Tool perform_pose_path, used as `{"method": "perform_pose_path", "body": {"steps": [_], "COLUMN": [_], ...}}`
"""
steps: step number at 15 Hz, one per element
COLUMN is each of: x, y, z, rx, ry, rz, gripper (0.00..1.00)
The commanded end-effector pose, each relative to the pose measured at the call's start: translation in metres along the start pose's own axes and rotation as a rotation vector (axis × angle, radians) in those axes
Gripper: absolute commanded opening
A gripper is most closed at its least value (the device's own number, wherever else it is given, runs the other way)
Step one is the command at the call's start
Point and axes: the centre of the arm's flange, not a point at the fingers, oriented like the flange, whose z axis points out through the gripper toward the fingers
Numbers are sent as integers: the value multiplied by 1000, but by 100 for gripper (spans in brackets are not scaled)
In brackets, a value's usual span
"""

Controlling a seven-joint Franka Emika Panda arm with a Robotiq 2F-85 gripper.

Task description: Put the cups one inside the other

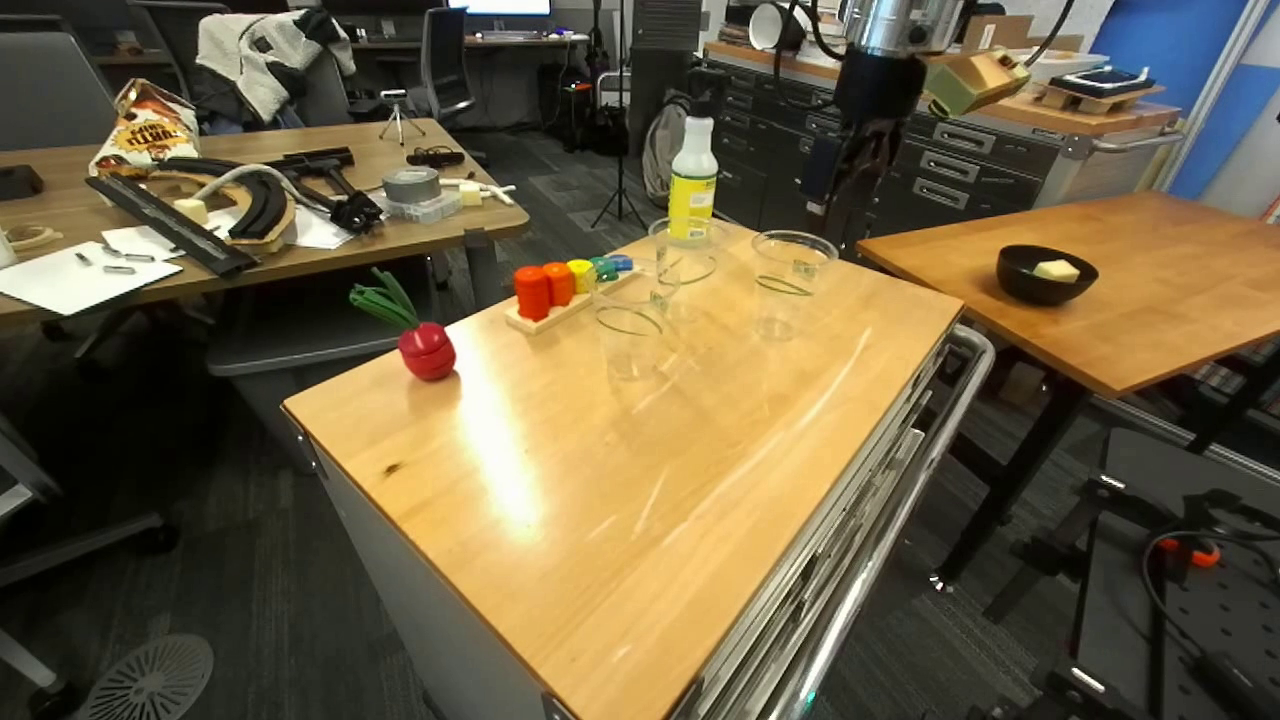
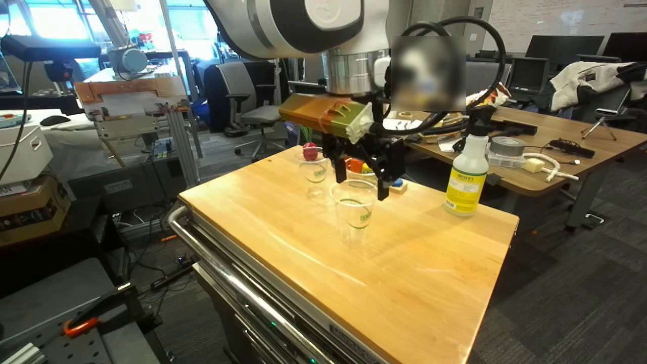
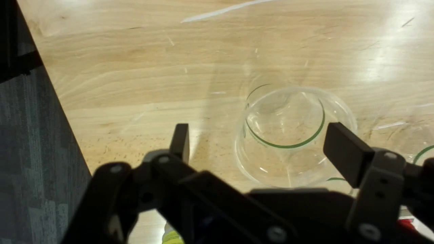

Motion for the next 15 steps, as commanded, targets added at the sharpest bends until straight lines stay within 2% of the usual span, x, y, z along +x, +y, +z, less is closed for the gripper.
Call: {"method": "perform_pose_path", "body": {"steps": [1, 6, 8, 15], "x": [25, 34, 35, 21], "y": [18, 27, 29, 40], "z": [19, 42, 48, 51], "rx": [18, 72, 97, 167], "ry": [-2, -39, -46, -103], "rz": [45, 82, 92, 126], "gripper": [100, 100, 74, 19]}}
